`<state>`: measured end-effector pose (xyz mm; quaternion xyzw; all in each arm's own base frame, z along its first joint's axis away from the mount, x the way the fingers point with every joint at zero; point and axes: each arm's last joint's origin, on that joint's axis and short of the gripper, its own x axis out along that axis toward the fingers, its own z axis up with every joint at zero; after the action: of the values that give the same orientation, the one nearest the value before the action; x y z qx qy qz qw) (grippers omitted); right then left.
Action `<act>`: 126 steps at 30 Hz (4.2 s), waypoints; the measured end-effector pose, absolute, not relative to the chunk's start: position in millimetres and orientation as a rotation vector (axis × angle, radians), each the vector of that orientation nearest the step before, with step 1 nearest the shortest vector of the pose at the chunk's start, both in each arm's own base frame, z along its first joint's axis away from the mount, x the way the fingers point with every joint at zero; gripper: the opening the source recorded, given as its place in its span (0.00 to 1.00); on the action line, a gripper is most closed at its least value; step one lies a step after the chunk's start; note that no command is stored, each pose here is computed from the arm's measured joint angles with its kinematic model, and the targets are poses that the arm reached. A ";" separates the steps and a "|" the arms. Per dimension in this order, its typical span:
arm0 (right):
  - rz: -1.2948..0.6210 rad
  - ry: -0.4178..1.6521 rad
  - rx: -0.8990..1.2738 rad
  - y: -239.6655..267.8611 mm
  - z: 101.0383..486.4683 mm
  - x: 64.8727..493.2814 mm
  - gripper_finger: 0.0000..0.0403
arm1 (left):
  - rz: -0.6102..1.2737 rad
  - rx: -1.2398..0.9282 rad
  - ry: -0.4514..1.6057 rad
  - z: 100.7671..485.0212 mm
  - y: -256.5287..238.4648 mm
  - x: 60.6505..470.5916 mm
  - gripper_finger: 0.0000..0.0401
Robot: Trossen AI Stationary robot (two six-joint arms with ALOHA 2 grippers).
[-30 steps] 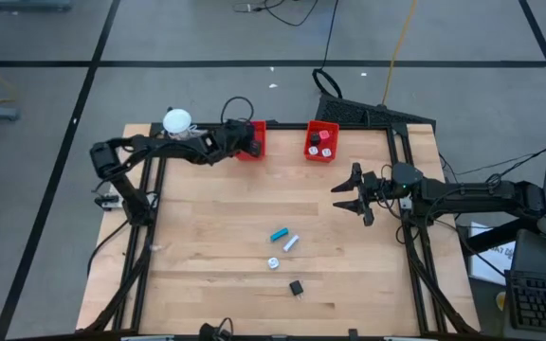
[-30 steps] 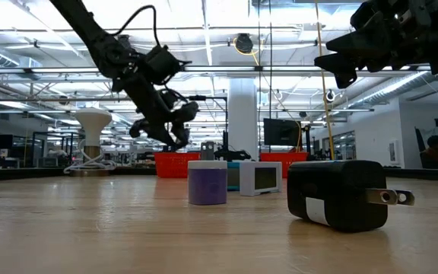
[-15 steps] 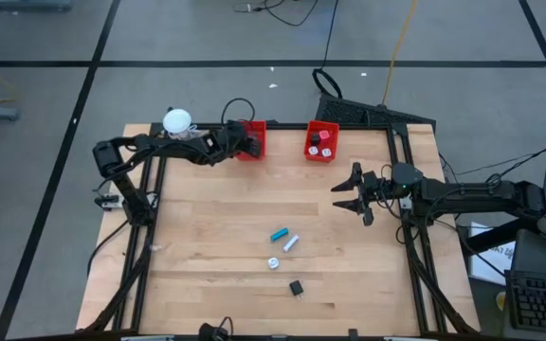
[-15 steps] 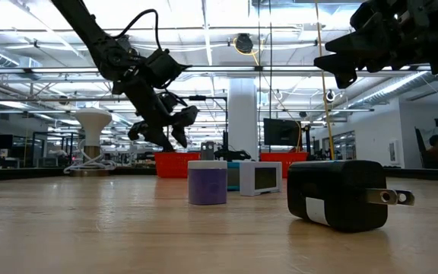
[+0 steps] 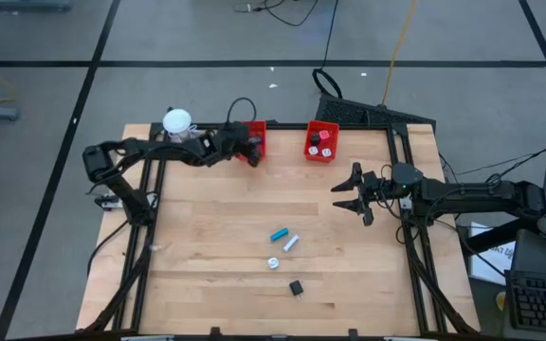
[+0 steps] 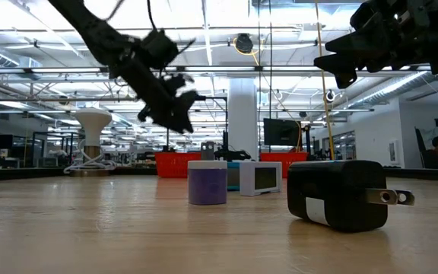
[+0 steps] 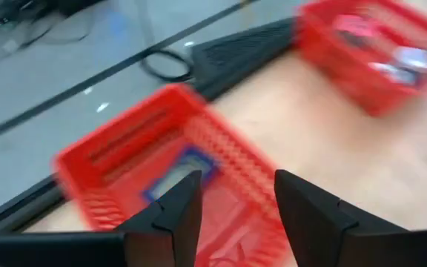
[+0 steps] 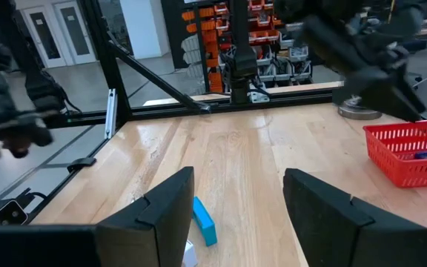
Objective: Pick & Place Office items
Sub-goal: Put the blue digital timer into the left red basket
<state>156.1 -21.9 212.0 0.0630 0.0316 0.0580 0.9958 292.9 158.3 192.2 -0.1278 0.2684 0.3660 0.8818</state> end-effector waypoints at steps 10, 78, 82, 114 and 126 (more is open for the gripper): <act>0.116 0.063 0.126 -21.9 212.0 156.1 0.49 | 0.473 -0.046 0.493 227.1 53.3 316.0 0.37; 0.116 0.044 0.154 -22.0 214.1 156.2 0.49 | 0.348 -0.200 0.982 133.1 -96.5 377.8 0.23; 0.116 0.044 0.154 -22.0 214.0 156.2 0.49 | 0.349 -0.183 0.982 133.2 -93.1 378.7 0.21; 0.116 0.050 0.152 -22.0 213.5 156.2 0.49 | 0.484 -0.190 0.705 259.9 -48.0 339.5 0.16; 0.116 0.054 0.153 -21.9 213.1 156.2 0.49 | -0.012 -0.153 0.626 273.1 -89.9 347.4 0.16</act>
<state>156.2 -21.9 213.1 0.0766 0.0268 0.0578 0.9950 347.4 -89.9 273.1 -0.0753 0.3077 -0.0057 0.9485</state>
